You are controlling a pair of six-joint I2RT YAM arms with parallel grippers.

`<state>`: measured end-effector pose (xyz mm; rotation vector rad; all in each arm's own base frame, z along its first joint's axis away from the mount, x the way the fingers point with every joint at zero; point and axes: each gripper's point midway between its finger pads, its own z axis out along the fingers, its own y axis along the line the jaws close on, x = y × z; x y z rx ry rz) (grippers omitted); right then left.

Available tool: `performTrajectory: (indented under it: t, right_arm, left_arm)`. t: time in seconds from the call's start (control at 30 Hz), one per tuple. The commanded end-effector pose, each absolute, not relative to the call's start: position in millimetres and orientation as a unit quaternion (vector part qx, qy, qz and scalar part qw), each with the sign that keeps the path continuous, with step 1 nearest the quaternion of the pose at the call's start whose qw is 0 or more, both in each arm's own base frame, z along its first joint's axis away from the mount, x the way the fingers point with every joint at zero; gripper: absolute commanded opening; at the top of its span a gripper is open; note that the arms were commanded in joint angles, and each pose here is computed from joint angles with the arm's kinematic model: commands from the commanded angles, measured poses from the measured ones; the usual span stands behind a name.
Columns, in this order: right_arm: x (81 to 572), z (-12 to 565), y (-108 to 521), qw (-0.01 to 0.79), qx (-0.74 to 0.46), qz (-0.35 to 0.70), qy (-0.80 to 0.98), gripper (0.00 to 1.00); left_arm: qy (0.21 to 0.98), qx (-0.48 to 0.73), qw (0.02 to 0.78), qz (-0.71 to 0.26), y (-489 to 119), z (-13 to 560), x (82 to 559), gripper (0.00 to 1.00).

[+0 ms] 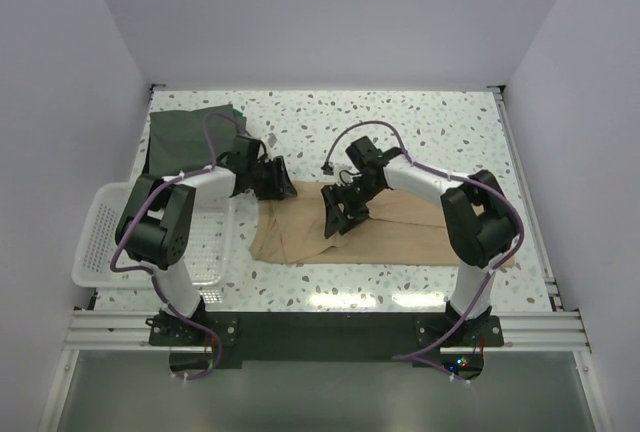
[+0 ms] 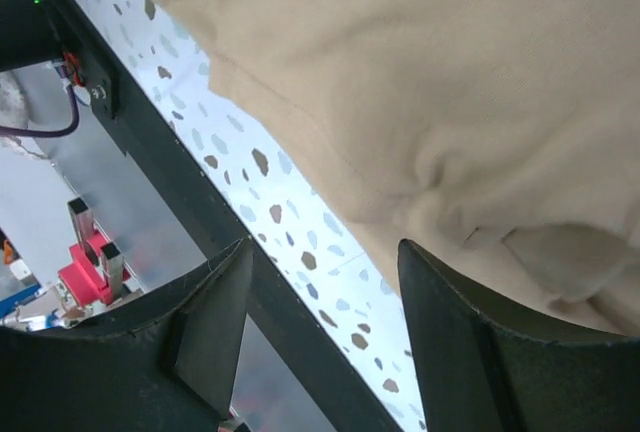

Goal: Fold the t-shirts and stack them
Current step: Fold the tshirt

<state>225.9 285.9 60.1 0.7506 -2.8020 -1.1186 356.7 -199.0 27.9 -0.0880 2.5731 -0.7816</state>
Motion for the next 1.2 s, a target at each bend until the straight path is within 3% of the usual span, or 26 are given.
performTrajectory:
  t: [0.0, 0.23, 0.47, 0.83, 1.17]
  right_arm:
    - [229.8, 100.7, 283.8, -0.031, 0.259, -0.361, -0.895, 0.64]
    - [274.9, 118.0, 256.9, -0.105, 0.205, -0.316, -0.92, 0.68]
    - [328.9, 99.5, 184.0, -0.151, 0.104, -0.216, -0.959, 0.69]
    - [351.4, 45.4, 102.8, -0.145, -0.014, -0.11, -0.983, 0.69]
    - [335.8, 14.0, 79.4, -0.101, -0.05, -0.072, -0.991, 0.69]
  left_arm:
    - [0.94, -0.012, 0.225, -0.257, -191.4, 21.1, 358.7, 0.53]
    - [0.93, 0.017, 0.259, -0.26, -196.0, 62.1, 377.8, 0.54]
    - [0.918, 0.045, 0.278, -0.279, -212.4, 108.4, 381.5, 0.56]
    - [0.931, 0.092, 0.108, -0.337, -255.0, 46.8, 307.2, 0.57]
    - [0.948, 0.091, 0.058, -0.299, -247.1, -7.2, 320.9, 0.57]
